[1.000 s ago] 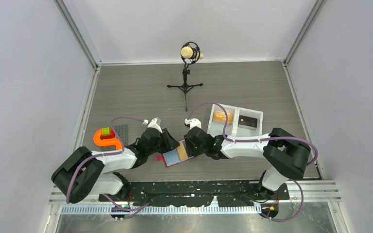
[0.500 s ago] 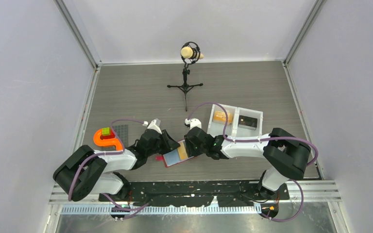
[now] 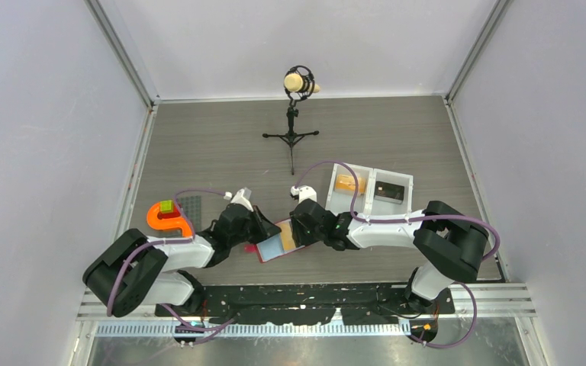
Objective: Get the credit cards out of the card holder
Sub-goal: Remove the credit card from the card holder.
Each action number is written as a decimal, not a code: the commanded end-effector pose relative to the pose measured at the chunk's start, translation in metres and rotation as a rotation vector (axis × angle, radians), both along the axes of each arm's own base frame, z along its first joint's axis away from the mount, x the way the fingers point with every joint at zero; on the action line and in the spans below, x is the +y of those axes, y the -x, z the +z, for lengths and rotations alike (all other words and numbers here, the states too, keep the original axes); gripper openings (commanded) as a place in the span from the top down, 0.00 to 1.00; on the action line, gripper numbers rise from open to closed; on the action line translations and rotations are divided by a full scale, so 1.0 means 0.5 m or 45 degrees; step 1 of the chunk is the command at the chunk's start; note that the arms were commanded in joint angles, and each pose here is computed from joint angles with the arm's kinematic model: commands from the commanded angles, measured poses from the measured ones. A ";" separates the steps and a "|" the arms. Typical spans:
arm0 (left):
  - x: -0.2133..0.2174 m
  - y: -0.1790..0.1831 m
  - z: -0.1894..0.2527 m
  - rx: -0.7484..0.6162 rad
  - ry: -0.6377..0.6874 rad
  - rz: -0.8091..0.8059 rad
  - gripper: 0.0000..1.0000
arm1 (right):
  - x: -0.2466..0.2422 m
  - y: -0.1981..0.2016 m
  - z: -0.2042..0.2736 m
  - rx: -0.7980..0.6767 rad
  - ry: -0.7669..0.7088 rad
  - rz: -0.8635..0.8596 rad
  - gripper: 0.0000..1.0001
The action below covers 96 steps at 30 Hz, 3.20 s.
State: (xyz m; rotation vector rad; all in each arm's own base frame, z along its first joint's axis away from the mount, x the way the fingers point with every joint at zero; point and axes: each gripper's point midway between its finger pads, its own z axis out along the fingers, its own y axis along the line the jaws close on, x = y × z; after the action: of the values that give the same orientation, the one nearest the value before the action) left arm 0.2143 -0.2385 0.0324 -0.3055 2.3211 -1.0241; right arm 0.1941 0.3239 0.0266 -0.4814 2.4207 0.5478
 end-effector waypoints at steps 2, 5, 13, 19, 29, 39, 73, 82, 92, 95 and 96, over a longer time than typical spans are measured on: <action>-0.033 0.007 0.056 -0.056 0.155 -0.070 1.00 | -0.007 0.008 -0.003 0.025 -0.002 -0.008 0.69; -0.028 0.010 0.055 -0.043 0.172 -0.056 1.00 | -0.008 0.007 -0.003 0.024 -0.005 -0.015 0.69; 0.030 0.010 0.026 0.016 0.107 0.035 1.00 | -0.025 0.001 -0.006 0.038 -0.013 -0.067 0.68; 0.058 0.012 0.029 -0.007 0.048 0.063 1.00 | -0.022 0.001 -0.004 0.038 -0.017 -0.063 0.68; 0.084 0.029 0.045 -0.027 -0.023 0.064 1.00 | -0.017 -0.010 0.036 -0.045 -0.010 -0.004 0.66; 0.088 0.030 0.072 -0.038 -0.024 0.073 1.00 | 0.048 0.002 0.133 -0.190 -0.222 0.163 0.52; 0.044 0.027 0.112 0.029 0.166 0.058 0.97 | 0.155 0.045 0.074 -0.032 -0.194 0.179 0.31; 0.030 0.027 0.128 -0.016 0.222 0.014 0.89 | 0.145 0.045 0.069 -0.035 -0.177 0.166 0.40; 0.036 0.024 0.124 -0.027 0.168 0.009 0.84 | 0.113 0.027 0.080 -0.087 -0.124 0.095 0.71; 0.048 0.020 0.134 -0.049 0.114 0.024 0.79 | 0.108 0.023 0.087 -0.106 -0.123 0.084 0.84; 0.054 0.020 0.133 -0.058 0.090 0.031 0.76 | 0.109 0.023 0.091 -0.111 -0.129 0.083 0.89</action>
State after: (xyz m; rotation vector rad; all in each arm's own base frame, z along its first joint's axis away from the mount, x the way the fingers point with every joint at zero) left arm 0.1917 -0.2141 0.0734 -0.3915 2.3081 -1.1345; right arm 0.1739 0.3763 0.0451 -0.5797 2.3608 0.6497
